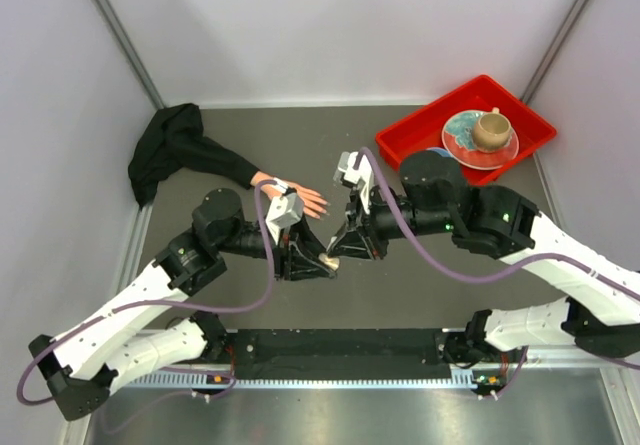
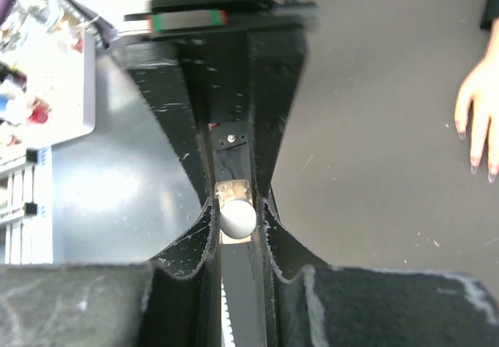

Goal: Paint the nails

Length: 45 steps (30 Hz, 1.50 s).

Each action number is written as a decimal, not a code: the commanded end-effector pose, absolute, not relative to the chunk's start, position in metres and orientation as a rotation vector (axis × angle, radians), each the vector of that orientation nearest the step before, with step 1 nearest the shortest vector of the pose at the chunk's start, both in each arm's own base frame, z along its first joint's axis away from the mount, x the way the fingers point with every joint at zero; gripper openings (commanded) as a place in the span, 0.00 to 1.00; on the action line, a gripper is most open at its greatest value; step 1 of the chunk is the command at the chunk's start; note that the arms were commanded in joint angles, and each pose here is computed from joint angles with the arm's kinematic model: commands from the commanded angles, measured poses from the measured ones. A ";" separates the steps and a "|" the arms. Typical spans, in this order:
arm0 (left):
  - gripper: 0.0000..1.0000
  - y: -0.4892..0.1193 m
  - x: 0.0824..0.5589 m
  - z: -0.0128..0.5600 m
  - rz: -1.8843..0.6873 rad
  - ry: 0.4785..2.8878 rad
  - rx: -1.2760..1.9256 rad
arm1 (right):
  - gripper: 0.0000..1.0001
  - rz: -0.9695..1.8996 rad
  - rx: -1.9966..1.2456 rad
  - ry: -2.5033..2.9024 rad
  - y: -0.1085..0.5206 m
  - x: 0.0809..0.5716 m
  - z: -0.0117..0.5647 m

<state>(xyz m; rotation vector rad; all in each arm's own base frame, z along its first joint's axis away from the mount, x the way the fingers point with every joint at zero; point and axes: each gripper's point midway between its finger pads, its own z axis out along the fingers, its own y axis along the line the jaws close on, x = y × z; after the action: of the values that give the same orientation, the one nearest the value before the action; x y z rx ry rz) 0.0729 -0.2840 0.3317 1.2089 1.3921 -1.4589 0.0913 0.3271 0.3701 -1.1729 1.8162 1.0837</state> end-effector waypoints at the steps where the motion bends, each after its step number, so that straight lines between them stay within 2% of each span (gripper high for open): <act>1: 0.00 -0.275 0.030 0.366 -1.641 1.172 1.393 | 0.00 1.060 -1.181 1.639 0.330 0.106 0.390; 7: 0.00 -0.279 0.038 0.365 -1.593 1.172 1.400 | 0.00 1.082 -1.188 1.633 0.329 0.102 0.391; 13: 0.00 -0.281 0.072 0.356 -1.360 1.262 1.296 | 0.00 1.062 -1.139 1.657 0.324 0.106 0.395; 18: 0.00 -0.281 0.084 0.351 -1.292 1.309 1.258 | 0.00 1.041 -1.101 1.660 0.319 0.110 0.400; 45: 0.00 -0.283 0.093 0.341 -1.261 1.370 1.241 | 0.00 1.014 -1.059 1.647 0.313 0.115 0.410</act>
<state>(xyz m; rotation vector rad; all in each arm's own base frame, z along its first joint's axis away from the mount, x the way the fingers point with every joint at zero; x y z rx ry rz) 0.0922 -0.2820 0.3188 1.2466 1.4420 -1.2754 0.1081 0.3188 0.3742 -1.1340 1.7508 1.0002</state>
